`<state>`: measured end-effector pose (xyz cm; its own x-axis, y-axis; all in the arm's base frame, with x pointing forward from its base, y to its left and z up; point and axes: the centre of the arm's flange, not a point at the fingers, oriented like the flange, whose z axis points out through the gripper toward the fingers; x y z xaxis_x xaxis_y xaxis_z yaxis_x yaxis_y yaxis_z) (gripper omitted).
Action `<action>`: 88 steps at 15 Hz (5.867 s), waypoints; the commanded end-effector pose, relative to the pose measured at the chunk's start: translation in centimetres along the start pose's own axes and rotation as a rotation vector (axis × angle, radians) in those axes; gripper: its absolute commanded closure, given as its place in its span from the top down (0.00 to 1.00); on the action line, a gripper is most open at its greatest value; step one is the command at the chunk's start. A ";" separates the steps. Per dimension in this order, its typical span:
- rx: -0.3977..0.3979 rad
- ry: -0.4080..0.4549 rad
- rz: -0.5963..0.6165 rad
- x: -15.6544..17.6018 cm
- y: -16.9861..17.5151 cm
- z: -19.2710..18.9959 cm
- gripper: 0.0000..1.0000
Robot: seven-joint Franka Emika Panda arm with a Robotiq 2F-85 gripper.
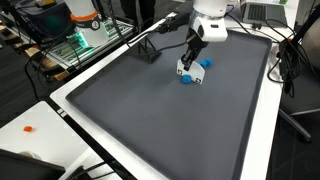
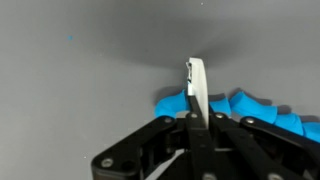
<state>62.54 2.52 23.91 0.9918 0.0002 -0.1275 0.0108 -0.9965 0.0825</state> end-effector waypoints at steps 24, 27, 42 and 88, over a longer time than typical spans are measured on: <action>0.287 -0.039 0.718 -12.7 1.2 -8.7 0.01; 0.303 -0.048 0.810 -14.9 1.0 -8.3 0.01; 0.381 -0.087 1.155 -21.9 -0.8 -2.0 0.01; 0.377 -0.040 1.359 -22.8 -0.1 3.6 0.25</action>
<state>39.67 1.99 24.11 0.1890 -0.9637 -0.1885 -0.9783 -0.1682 -0.1208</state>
